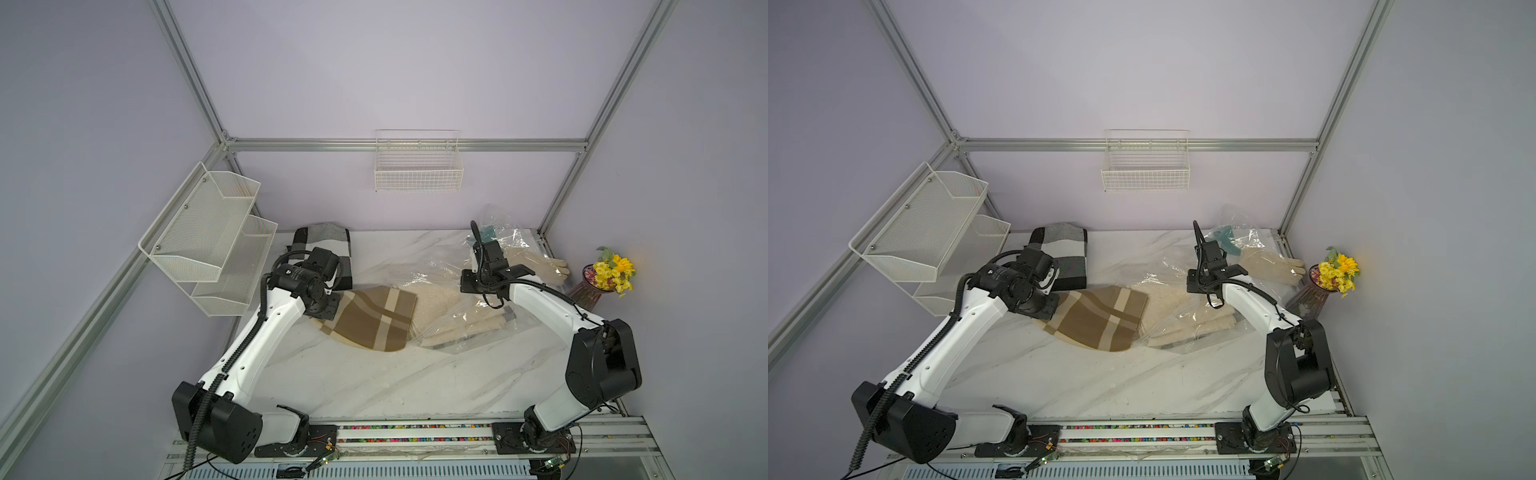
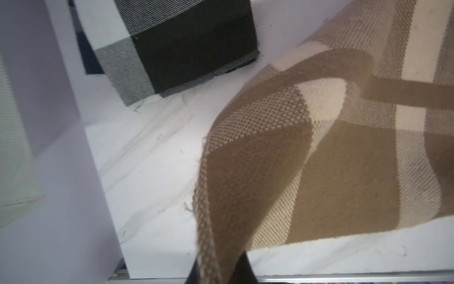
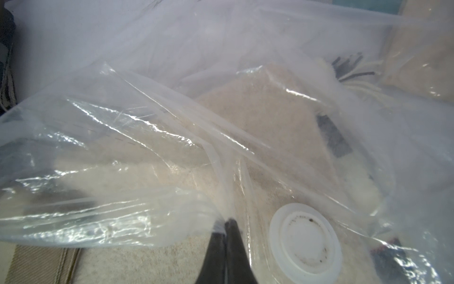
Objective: Take the scarf out of the vacuum bag
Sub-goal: Take out the scarf from the vacuum bag, then place the scarf at the center of the board.
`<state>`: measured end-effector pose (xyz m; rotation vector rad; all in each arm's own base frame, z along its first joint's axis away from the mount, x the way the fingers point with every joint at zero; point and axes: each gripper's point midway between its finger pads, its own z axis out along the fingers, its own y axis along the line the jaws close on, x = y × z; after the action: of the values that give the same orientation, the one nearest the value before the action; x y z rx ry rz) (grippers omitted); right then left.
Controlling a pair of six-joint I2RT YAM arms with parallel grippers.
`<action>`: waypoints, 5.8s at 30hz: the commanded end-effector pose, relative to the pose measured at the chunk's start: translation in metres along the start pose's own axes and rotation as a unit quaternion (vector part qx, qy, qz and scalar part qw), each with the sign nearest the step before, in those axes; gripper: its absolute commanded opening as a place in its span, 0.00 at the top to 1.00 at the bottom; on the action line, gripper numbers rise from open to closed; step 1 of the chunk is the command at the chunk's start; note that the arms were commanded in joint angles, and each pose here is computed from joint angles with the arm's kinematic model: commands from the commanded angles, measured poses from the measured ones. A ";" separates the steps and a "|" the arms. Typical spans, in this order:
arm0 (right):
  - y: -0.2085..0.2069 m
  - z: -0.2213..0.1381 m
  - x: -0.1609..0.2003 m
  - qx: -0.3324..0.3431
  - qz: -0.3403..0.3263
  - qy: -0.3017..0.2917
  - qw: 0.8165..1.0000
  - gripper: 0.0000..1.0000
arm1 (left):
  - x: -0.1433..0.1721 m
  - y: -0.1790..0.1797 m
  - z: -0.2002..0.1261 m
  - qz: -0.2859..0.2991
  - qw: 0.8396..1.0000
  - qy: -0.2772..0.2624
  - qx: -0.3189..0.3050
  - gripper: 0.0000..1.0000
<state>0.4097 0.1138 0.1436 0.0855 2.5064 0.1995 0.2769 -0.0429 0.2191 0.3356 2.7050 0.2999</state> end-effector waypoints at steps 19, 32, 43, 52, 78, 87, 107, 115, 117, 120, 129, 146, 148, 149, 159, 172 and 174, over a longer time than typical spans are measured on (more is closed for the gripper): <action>-0.001 -0.010 -0.010 -0.012 0.012 -0.022 1.000 1.00 | -0.050 0.054 -0.045 0.144 0.950 -0.215 -0.174 1.00; 0.001 -0.012 -0.011 -0.018 0.013 -0.023 0.999 1.00 | -0.090 0.072 -0.058 0.155 0.906 -0.306 -0.247 1.00; 0.001 -0.012 -0.010 -0.019 0.013 -0.024 0.999 1.00 | -0.118 0.089 -0.055 0.104 0.887 -0.365 -0.264 1.00; 0.002 -0.010 -0.010 -0.020 0.012 -0.021 1.000 1.00 | -0.135 0.105 -0.054 0.038 0.873 -0.416 -0.253 1.00; 0.001 0.007 -0.009 -0.011 0.009 -0.005 1.000 1.00 | -0.208 0.137 -0.015 -0.046 0.846 -0.478 -0.234 1.00; 0.001 0.011 -0.008 -0.009 0.006 0.000 1.000 1.00 | -0.234 0.150 0.015 -0.061 0.849 -0.473 -0.226 1.00; 0.002 0.013 -0.004 -0.014 0.001 0.005 1.000 1.00 | -0.281 0.179 0.072 -0.086 0.865 -0.431 -0.241 0.40; 0.005 0.016 -0.003 -0.020 0.001 0.008 1.000 1.00 | -0.279 0.187 0.058 -0.107 0.856 -0.437 -0.254 0.00; 0.005 0.016 -0.003 -0.020 0.001 0.009 1.000 1.00 | -0.281 0.181 0.059 -0.106 0.862 -0.437 -0.232 0.00; 0.004 0.016 -0.003 -0.020 0.001 0.008 1.000 1.00 | -0.286 0.167 0.066 -0.095 0.876 -0.436 -0.185 0.00; 0.006 0.015 -0.004 -0.022 -0.001 0.009 1.000 1.00 | -0.296 0.119 0.103 -0.078 0.918 -0.387 -0.038 0.00; 0.008 0.016 -0.002 -0.022 -0.003 0.011 1.000 1.00 | -0.277 0.051 0.176 -0.144 0.971 -0.175 0.079 0.00; 0.009 0.016 -0.001 -0.023 -0.004 0.011 1.000 1.00 | -0.278 0.044 0.182 -0.143 0.974 -0.163 0.061 0.00; 0.010 0.015 -0.002 -0.023 -0.004 0.011 1.000 1.00 | -0.277 0.039 0.186 -0.141 0.976 -0.155 0.053 0.00; 0.008 0.011 -0.002 -0.019 -0.006 0.006 1.000 1.00 | -0.269 0.041 0.213 -0.172 0.979 -0.104 -0.015 0.34; 0.009 0.010 -0.002 -0.022 -0.007 0.005 1.000 1.00 | -0.287 0.063 0.167 -0.236 0.947 -0.193 0.097 0.68; 0.009 0.010 -0.002 -0.022 -0.007 0.006 1.000 1.00 | -0.288 0.074 0.150 -0.269 0.920 -0.247 0.143 0.68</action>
<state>0.4125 0.1239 0.1260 0.0547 2.5502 0.2570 0.6066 -0.0402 0.1350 -0.1513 2.4401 -0.0678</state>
